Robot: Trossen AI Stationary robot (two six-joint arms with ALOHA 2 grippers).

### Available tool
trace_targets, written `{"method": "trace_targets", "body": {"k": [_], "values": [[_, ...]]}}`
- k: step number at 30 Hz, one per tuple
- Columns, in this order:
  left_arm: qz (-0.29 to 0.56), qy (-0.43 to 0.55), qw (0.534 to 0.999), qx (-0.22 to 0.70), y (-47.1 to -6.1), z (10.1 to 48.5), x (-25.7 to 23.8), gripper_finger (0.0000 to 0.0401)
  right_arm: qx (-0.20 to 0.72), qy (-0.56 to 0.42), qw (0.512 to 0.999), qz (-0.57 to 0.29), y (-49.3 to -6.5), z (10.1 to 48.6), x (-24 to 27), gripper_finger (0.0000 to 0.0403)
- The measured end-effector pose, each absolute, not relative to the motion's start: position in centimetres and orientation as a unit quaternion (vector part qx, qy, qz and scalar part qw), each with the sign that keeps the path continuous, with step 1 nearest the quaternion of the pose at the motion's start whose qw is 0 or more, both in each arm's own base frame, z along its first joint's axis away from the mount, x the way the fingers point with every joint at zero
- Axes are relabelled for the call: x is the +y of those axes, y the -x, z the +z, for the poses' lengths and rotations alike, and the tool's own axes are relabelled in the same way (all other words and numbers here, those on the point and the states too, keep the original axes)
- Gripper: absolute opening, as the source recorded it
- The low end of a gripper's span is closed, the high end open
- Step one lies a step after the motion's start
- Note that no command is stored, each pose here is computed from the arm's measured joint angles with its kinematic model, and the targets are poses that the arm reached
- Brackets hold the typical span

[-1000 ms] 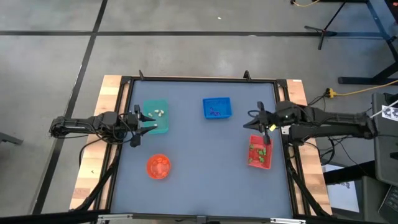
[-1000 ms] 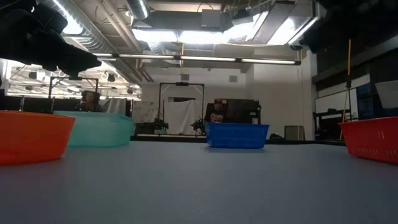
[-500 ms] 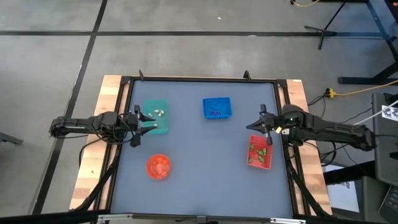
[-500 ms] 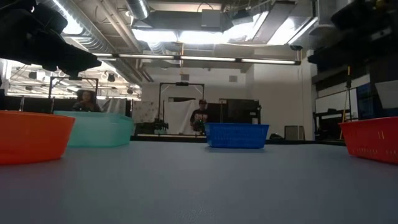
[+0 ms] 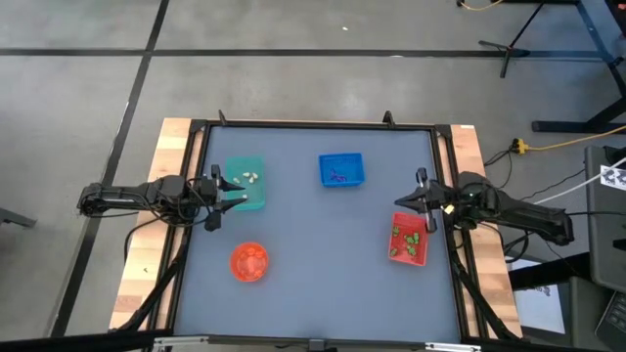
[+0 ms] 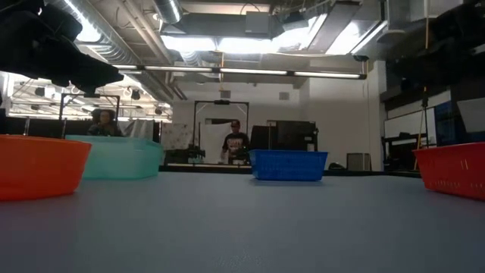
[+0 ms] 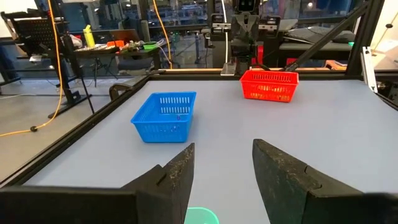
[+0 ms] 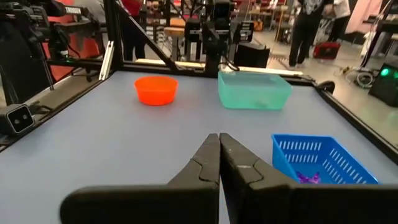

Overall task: Sort Halloween decoration
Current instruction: Return to Home Position

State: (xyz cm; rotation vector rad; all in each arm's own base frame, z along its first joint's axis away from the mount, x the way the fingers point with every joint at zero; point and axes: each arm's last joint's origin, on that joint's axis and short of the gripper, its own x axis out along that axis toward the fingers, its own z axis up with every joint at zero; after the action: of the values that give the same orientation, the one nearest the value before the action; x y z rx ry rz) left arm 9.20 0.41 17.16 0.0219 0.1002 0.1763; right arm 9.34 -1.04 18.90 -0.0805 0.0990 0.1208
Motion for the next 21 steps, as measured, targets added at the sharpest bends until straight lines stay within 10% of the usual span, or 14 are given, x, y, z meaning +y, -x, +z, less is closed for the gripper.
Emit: {"method": "trace_targets", "body": {"k": [21], "values": [[0.091, -0.011, 0.995, 0.050, -9.2, 17.2, 0.4, 0.0148, -0.011, 0.052, 0.997, 0.057, -9.2, 18.0, -1.0, 0.0003]]}}
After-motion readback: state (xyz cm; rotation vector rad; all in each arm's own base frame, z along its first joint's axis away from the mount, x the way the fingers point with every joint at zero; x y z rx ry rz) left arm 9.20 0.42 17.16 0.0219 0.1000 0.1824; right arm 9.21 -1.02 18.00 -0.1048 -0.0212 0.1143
